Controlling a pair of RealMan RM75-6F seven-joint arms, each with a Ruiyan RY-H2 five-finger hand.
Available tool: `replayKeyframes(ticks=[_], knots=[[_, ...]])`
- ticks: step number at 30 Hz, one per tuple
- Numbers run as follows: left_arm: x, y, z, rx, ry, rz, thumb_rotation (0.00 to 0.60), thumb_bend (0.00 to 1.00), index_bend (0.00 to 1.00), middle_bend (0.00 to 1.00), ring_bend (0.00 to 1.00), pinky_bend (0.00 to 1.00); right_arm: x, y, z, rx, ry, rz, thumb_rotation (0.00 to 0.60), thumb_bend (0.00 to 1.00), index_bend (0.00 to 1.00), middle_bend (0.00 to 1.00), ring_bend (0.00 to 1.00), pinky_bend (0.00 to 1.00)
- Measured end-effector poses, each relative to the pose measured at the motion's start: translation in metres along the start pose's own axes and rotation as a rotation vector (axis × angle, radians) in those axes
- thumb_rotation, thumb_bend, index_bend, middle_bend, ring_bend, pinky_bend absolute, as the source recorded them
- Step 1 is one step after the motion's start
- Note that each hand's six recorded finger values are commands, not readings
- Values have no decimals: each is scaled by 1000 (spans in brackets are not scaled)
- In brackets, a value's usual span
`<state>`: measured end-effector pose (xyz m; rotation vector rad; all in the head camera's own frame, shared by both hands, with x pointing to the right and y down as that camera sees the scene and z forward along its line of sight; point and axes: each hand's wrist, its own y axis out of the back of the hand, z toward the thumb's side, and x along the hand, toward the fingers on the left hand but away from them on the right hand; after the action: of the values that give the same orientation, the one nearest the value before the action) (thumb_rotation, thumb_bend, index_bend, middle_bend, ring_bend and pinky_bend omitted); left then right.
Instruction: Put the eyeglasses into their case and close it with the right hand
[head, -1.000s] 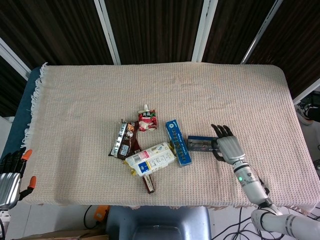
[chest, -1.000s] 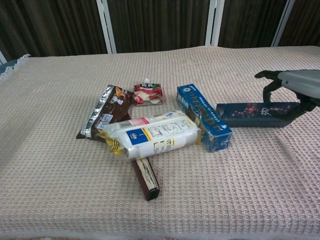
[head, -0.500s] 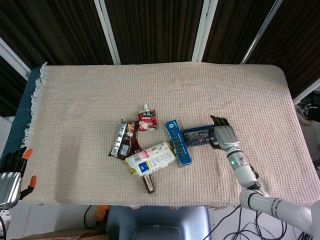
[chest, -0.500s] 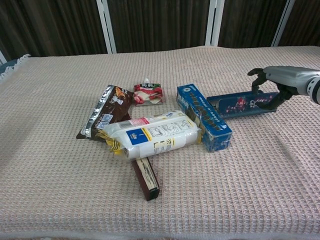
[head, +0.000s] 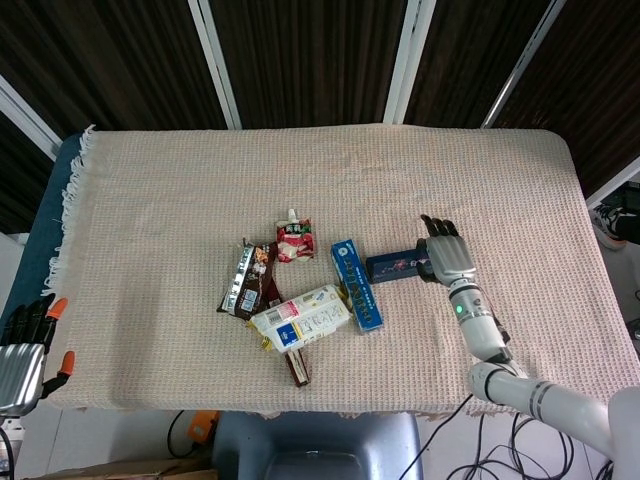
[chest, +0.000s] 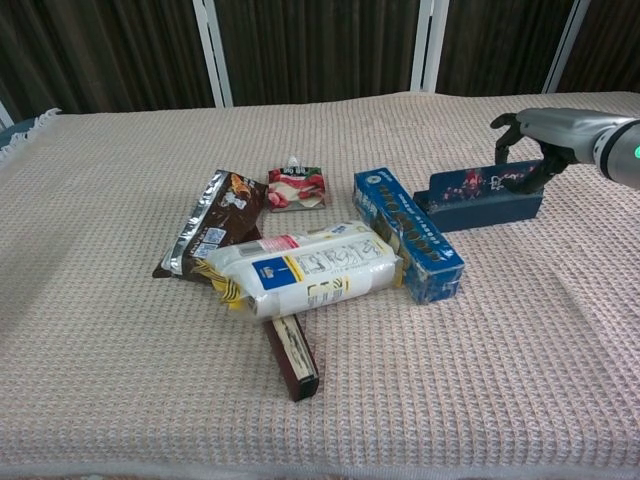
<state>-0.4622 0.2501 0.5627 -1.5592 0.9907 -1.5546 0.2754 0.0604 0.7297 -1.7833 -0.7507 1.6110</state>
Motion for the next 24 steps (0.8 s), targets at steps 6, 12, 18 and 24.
replayKeyframes(ticks=[6, 12, 18, 24], knots=[[0, -1, -1, 1, 4, -1, 600, 428, 0, 0, 0, 46, -12, 0, 7, 12, -23, 4, 600, 650, 720, 136, 0, 0], [1, 0, -2, 1, 10, -2, 600, 428, 0, 0, 0, 47, -21, -2, 12, 25, -38, 7, 600, 650, 705, 136, 0, 0], [2, -2, -3, 2, 17, -11, 600, 427, 0, 0, 0, 48, -30, -1, 14, 37, -54, -5, 600, 651, 451, 132, 0, 0], [2, -3, 0, 7, 11, -15, 600, 428, 0, 0, 0, 49, -41, 10, 17, 78, -83, -59, 600, 435, 302, 111, 0, 0]])
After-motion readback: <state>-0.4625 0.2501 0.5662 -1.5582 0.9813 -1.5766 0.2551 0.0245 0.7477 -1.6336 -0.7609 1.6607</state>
